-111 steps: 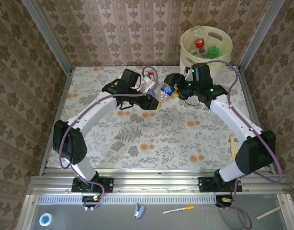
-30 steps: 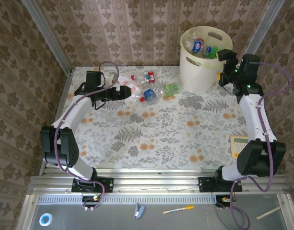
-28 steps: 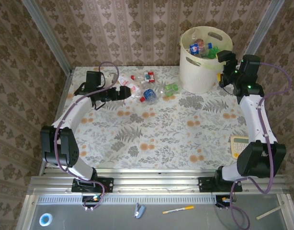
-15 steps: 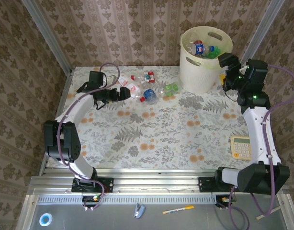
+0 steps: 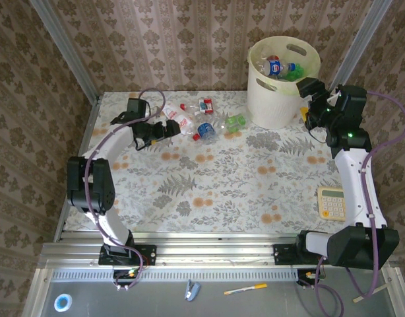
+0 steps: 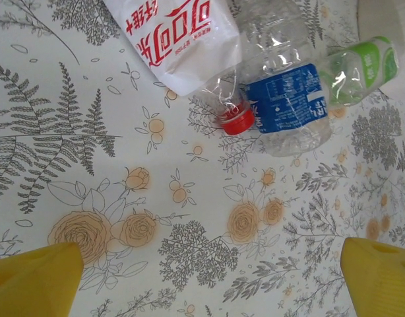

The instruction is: Throw the plastic bottles in the bin

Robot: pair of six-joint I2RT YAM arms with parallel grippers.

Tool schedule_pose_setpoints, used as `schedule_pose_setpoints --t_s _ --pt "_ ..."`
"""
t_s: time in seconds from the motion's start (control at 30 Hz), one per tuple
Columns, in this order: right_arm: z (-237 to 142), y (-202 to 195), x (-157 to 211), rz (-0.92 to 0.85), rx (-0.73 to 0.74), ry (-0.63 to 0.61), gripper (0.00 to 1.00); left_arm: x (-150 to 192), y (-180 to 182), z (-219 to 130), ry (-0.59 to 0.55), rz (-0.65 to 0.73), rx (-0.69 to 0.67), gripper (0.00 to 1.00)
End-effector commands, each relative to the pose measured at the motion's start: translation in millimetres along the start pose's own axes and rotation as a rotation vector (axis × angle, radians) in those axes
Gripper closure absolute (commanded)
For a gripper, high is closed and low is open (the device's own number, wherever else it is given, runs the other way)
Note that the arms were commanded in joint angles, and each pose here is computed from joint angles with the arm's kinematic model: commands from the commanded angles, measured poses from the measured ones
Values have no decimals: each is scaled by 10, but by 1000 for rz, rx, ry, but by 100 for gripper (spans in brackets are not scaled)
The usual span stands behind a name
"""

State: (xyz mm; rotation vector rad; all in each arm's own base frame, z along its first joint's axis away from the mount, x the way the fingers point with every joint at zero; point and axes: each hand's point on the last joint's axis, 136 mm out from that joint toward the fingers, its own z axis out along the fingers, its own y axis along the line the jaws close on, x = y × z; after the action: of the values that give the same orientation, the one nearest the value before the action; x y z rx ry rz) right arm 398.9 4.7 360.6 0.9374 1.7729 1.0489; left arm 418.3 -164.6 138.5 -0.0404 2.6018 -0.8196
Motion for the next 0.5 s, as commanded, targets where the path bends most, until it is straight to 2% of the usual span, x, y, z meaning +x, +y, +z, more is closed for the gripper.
schedule_pose_setpoints --t_s 0.0,0.3,0.47 --pt "-93 29 73 -29 -12 20 0 -173 -92 61 -26 -54 42 0" --pt "-223 36 162 -49 -17 30 0 -232 -48 430 6 -177 29 4" --pt "-272 -30 220 -39 -16 32 0 -246 -59 616 26 -190 1 7"
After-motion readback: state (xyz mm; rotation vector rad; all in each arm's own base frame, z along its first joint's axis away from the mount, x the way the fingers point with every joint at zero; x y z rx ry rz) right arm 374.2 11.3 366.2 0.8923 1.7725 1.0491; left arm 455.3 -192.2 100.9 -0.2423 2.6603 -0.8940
